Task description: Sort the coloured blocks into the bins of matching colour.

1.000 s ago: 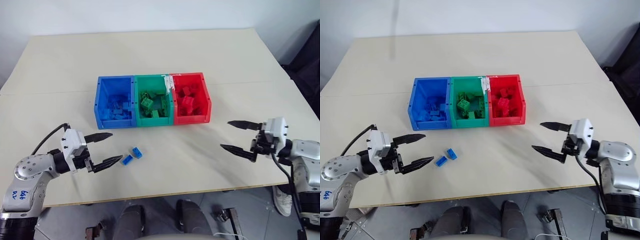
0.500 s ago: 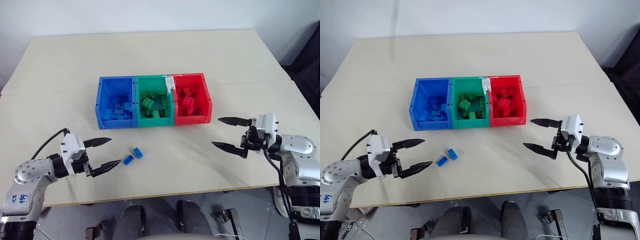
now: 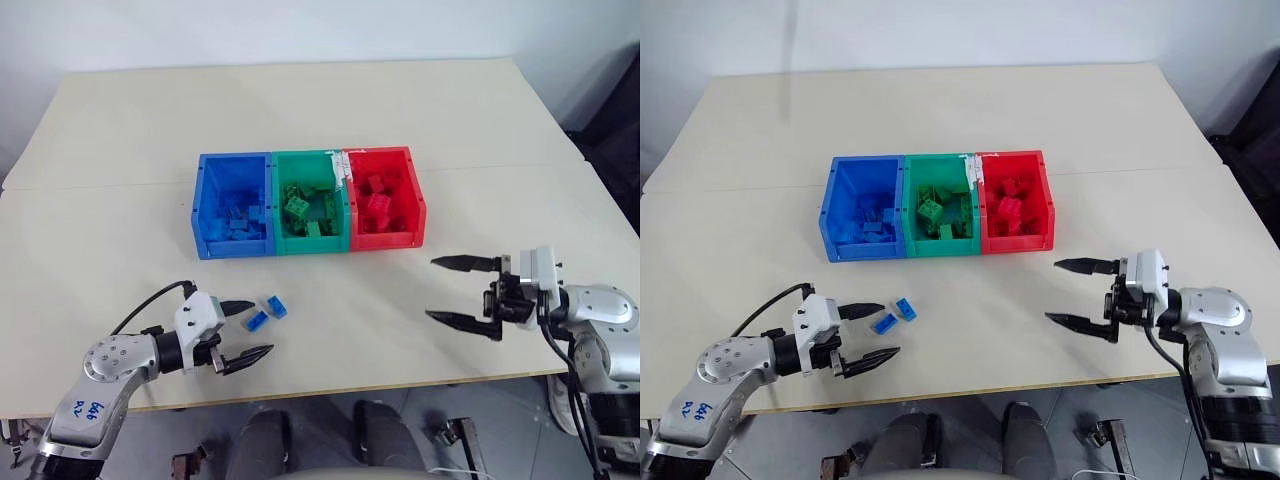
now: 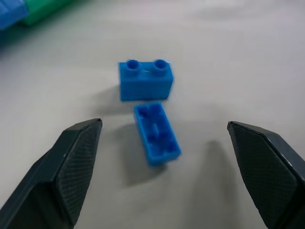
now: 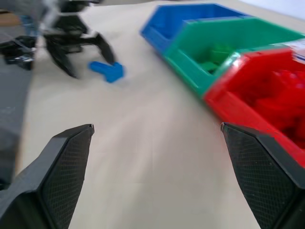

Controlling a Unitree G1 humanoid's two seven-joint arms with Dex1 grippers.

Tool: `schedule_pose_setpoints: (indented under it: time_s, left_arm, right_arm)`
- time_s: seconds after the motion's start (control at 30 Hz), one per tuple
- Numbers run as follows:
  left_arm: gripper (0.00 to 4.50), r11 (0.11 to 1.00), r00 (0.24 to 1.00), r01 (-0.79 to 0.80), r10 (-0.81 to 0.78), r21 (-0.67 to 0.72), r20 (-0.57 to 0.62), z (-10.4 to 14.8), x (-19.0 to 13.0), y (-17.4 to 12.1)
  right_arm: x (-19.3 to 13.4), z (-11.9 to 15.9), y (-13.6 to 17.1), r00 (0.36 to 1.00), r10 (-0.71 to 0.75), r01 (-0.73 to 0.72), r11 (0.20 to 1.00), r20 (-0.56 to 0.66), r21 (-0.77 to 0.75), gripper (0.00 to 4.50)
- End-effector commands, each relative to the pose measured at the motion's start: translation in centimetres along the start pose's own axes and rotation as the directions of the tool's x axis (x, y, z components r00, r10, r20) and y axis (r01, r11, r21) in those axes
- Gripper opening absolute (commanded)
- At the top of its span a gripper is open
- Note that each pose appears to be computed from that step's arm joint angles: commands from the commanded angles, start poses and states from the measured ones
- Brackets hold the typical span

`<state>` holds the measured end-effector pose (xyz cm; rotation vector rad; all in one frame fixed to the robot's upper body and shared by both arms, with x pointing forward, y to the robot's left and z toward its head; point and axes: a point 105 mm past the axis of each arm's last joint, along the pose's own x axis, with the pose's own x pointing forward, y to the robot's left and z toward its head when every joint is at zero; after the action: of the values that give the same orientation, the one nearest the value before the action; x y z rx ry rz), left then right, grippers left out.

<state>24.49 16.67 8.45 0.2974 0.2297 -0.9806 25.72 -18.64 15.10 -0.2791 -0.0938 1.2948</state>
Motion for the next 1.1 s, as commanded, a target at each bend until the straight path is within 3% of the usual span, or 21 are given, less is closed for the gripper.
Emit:
schedule_pose_setpoints:
  time_s: [0.03,0.33,0.4,0.57,0.63,0.77,0.93,1.1]
  left_arm:
    - [3.65,0.999,1.0,-0.03,0.031,-0.017,0.007,0.0,0.6,0.3]
    - [0.84,0.998,1.0,-0.014,0.014,-0.058,-0.004,-0.7,0.2,0.2]
    - [0.48,0.998,0.998,-0.021,0.024,-0.058,0.054,-0.1,-0.9,0.9]
    - [0.48,1.0,0.985,-0.028,0.025,0.014,0.17,2.7,-4.0,2.8]
    - [0.48,0.999,0.972,-0.035,0.025,0.042,0.232,5.2,-4.0,4.0]
    - [0.48,0.989,0.947,-0.117,0.084,0.088,0.311,10.0,-1.9,7.5]
    - [0.48,0.968,0.937,-0.243,0.216,0.068,0.275,11.5,0.8,11.4]
    - [2.06,0.962,0.935,-0.269,0.246,0.056,0.255,12.0,1.3,12.7]
  right_arm:
    - [-0.3,1.5,-0.3,1.0,-0.017,0.018,0.999,0.022,-0.045,4.5]
    - [1.0,2.9,0.8,0.993,0.08,-0.075,0.995,0.088,-0.059,4.5]
    - [1.5,3.2,1.2,0.987,0.105,-0.098,0.993,0.122,-0.059,4.5]
    - [1.9,3.4,1.2,0.984,0.107,-0.099,0.993,0.143,-0.059,4.5]
    - [1.9,3.6,1.1,0.984,0.096,-0.088,0.994,0.15,-0.058,4.5]
    - [2.0,3.8,0.6,0.986,0.058,-0.049,0.997,0.159,-0.062,4.5]
    - [2.3,4.0,0.4,0.985,0.024,-0.013,0.998,0.169,-0.068,4.5]
    - [2.7,4.4,0.2,0.984,0.003,0.01,0.997,0.178,-0.07,4.5]
